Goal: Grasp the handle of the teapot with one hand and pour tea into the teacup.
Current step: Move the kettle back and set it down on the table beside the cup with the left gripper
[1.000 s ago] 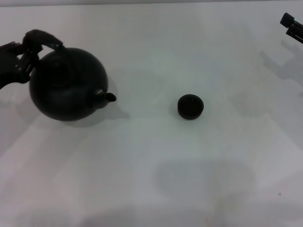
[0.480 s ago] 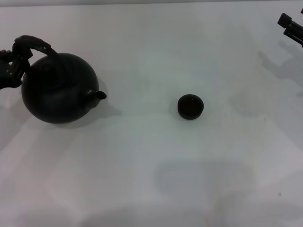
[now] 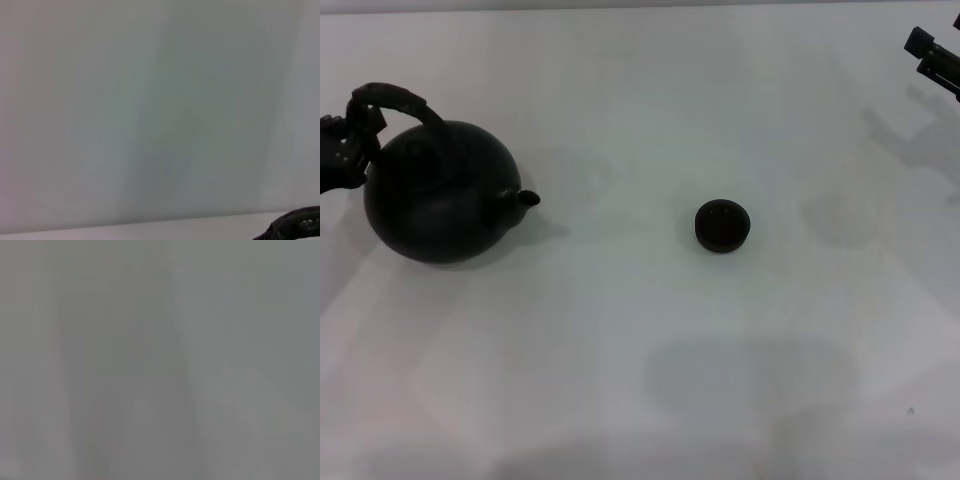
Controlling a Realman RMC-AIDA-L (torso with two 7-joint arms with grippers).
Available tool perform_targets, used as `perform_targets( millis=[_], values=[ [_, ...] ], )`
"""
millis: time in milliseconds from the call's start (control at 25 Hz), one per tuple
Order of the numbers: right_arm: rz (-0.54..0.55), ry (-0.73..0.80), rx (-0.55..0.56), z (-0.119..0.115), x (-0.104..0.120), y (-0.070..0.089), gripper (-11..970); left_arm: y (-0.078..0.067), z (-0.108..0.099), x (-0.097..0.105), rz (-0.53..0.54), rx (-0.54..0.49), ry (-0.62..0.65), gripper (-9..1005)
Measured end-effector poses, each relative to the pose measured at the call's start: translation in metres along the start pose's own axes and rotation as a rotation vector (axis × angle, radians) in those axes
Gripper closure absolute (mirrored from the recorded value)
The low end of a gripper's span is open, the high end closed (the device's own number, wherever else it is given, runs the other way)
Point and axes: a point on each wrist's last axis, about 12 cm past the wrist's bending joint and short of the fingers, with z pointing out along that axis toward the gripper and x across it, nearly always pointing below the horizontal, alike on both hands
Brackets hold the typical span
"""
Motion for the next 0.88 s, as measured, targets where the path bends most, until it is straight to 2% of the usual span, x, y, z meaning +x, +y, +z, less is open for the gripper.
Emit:
perform_targets(
  millis=[320, 560, 880],
  values=[
    [0.002, -0.003, 0.002, 0.000, 0.000, 0.000, 124, 0.002, 0.004, 0.000, -0.006, -0.013, 0.026, 887],
    [0.002, -0.005, 0.002, 0.000, -0.001, 0.000, 124, 0.003, 0.018, -0.001, 0.027, -0.010, 0.101, 887],
    [0.002, -0.008, 0.010, 0.001, -0.002, -0.001, 124, 0.003, 0.022, -0.005, 0.033, -0.007, 0.108, 840]
  ],
)
